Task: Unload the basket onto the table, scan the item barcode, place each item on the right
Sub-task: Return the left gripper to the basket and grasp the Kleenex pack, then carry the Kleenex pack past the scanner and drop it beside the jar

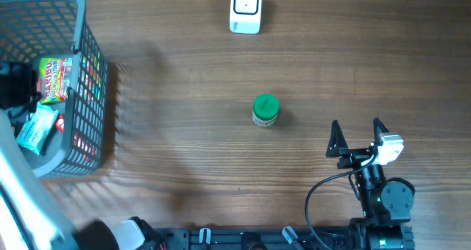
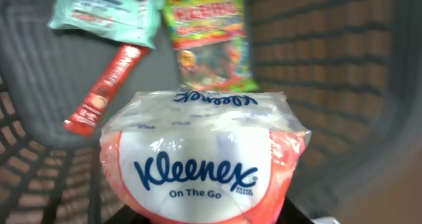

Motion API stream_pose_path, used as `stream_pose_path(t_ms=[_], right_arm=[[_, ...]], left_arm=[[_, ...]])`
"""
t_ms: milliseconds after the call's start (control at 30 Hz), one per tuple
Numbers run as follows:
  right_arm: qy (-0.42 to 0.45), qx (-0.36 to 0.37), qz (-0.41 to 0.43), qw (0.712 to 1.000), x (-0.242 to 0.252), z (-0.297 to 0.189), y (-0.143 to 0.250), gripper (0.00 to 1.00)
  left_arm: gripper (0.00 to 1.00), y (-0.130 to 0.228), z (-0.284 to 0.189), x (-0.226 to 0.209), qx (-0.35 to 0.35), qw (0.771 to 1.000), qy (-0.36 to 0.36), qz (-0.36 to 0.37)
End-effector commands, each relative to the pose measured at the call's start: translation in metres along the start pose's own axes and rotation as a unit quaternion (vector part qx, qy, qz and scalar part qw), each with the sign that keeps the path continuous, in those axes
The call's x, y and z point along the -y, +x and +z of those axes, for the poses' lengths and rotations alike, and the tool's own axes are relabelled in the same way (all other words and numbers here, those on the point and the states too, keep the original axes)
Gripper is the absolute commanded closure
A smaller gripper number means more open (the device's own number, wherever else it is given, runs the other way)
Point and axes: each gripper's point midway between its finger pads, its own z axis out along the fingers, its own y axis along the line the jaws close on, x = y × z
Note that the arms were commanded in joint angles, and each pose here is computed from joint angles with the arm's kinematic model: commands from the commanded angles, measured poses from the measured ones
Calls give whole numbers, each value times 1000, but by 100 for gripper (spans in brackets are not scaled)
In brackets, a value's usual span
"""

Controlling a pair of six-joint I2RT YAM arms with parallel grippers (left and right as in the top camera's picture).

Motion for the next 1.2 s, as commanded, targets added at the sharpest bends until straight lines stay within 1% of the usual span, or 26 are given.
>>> stream_pose_path(t_ms=[0, 100, 167, 233, 467, 500, 600, 800, 900, 1067, 1167], right_arm=[[1, 2, -8, 1000, 0, 0, -1, 0], [1, 2, -8, 1000, 0, 0, -1, 0], [1, 2, -8, 1000, 0, 0, 0, 0], [1, 2, -8, 1000, 0, 0, 0, 0], [1, 2, -8, 1000, 0, 0, -1, 0], [1, 2, -8, 1000, 0, 0, 0, 0], [1, 2, -8, 1000, 0, 0, -1, 1], [1, 2, -8, 1000, 0, 0, -1, 0], [1, 2, -8, 1000, 0, 0, 0, 0], [1, 2, -8, 1000, 0, 0, -1, 0], [1, 2, -8, 1000, 0, 0, -1, 0]], left_arm=[[67, 33, -61, 25, 7, 995, 98, 31], [67, 71, -87, 41, -12, 987, 146, 71], [67, 102, -91, 50, -35, 980, 157, 114], [66, 130, -84, 57, -57, 975, 152, 155], [67, 237, -14, 57, -140, 961, 45, 235], [67, 260, 4, 52, -151, 957, 14, 246], [67, 302, 37, 45, -169, 944, -33, 282], [67, 369, 100, 13, -182, 929, -136, 291], [65, 399, 124, 1, -185, 919, -154, 311], [63, 429, 148, -16, -188, 906, -172, 338], [60, 433, 153, -22, -187, 902, -181, 344]])
